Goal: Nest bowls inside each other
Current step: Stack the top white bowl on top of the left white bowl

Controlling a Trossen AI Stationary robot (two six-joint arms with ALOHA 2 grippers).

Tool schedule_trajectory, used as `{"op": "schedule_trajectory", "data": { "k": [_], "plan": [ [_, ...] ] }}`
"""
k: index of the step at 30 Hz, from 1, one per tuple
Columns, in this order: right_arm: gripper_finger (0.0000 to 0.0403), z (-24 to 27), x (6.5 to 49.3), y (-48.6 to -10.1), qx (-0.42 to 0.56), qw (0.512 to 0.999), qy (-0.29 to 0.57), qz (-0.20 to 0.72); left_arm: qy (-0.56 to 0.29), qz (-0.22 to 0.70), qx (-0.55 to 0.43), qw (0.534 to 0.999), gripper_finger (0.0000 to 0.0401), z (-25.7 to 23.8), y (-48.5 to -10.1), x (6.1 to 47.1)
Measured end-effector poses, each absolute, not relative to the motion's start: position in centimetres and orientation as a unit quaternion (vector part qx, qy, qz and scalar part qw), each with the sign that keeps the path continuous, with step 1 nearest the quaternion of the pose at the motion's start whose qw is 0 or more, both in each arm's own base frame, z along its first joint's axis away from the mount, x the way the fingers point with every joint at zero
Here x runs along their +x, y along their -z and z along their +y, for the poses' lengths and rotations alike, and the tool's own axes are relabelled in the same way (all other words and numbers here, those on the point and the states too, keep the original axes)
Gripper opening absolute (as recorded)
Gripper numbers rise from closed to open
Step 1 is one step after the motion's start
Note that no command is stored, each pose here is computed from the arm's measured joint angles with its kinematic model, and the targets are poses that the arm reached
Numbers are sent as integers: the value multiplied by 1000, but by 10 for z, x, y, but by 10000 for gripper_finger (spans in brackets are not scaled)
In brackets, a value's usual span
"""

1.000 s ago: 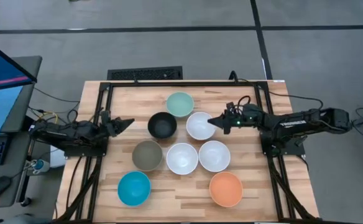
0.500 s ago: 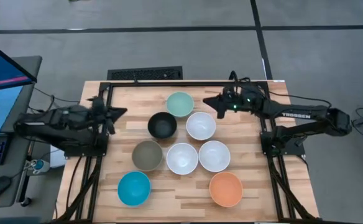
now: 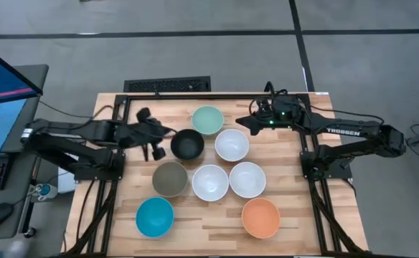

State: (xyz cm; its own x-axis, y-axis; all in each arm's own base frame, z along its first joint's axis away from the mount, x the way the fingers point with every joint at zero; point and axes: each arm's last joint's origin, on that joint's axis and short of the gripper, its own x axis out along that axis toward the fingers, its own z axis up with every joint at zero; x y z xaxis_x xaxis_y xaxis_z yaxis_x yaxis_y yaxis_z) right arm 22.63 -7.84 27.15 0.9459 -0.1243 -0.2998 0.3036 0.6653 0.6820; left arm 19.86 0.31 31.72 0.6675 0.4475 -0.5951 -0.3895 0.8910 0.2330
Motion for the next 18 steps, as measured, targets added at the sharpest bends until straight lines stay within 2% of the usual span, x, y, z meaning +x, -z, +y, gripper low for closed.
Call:
{"op": "schedule_trajectory", "data": {
  "k": [6, 11, 18],
  "plan": [
    [56, -78, 227, -274, 392, 908, 111, 102, -187, 385, 69, 901, 9, 0, -316, 228],
    [56, -78, 227, -275, 389, 909, 111, 101, -196, 384, 99, 897, 9, 1, -333, 229],
    [56, -78, 228, -274, 391, 908, 111, 103, -201, 381, 102, 897, 9, 2, -335, 230]
  ]
}}
